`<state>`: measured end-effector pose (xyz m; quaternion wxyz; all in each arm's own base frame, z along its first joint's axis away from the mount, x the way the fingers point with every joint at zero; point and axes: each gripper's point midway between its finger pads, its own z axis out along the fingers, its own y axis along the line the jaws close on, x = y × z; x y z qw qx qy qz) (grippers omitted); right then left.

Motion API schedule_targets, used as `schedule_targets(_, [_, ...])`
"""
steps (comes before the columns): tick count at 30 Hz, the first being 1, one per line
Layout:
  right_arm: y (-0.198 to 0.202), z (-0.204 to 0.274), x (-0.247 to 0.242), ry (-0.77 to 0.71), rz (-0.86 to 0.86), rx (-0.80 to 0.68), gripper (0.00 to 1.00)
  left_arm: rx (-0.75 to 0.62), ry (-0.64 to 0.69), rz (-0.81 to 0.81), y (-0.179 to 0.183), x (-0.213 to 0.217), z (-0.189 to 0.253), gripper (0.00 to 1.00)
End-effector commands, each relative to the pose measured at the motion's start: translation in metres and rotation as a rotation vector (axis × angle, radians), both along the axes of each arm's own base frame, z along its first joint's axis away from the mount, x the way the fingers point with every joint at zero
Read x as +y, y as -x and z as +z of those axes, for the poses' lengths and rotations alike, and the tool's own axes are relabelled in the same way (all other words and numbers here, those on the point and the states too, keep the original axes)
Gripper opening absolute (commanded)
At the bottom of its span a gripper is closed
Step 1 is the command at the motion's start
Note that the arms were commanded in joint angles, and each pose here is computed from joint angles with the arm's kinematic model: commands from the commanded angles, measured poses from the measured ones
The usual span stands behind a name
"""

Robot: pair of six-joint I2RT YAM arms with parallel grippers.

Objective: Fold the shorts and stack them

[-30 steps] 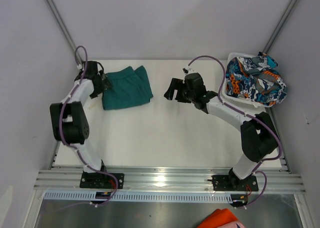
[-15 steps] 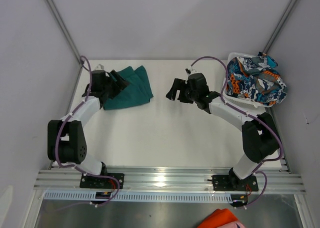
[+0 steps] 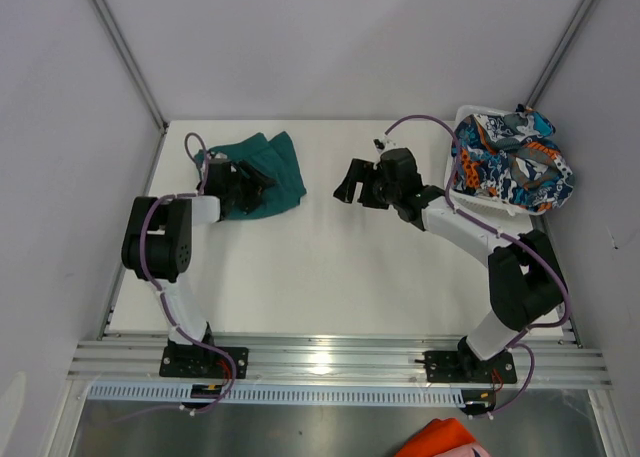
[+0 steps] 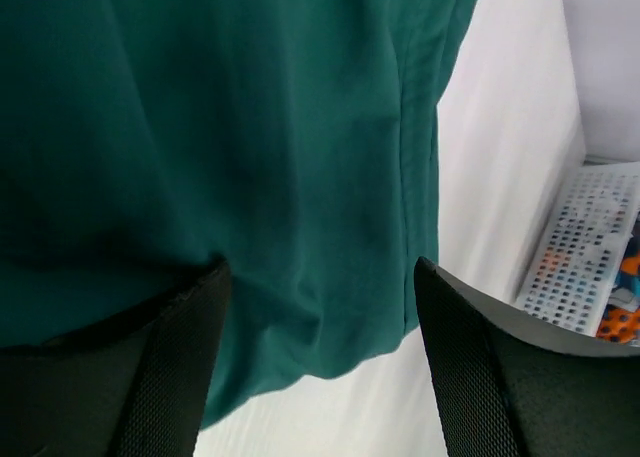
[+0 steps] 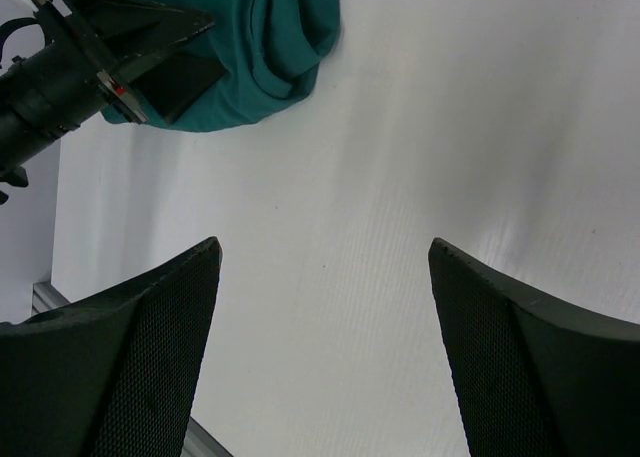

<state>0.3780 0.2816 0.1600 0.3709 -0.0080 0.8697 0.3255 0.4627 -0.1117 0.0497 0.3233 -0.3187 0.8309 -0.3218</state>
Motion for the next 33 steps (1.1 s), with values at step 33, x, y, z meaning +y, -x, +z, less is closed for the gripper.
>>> schedule_targets(33, [-0.006,0.043,-0.006,-0.097,0.015,-0.080,0.86,0.066,0.147,0.489,-0.092,0.207,-0.040,0.77])
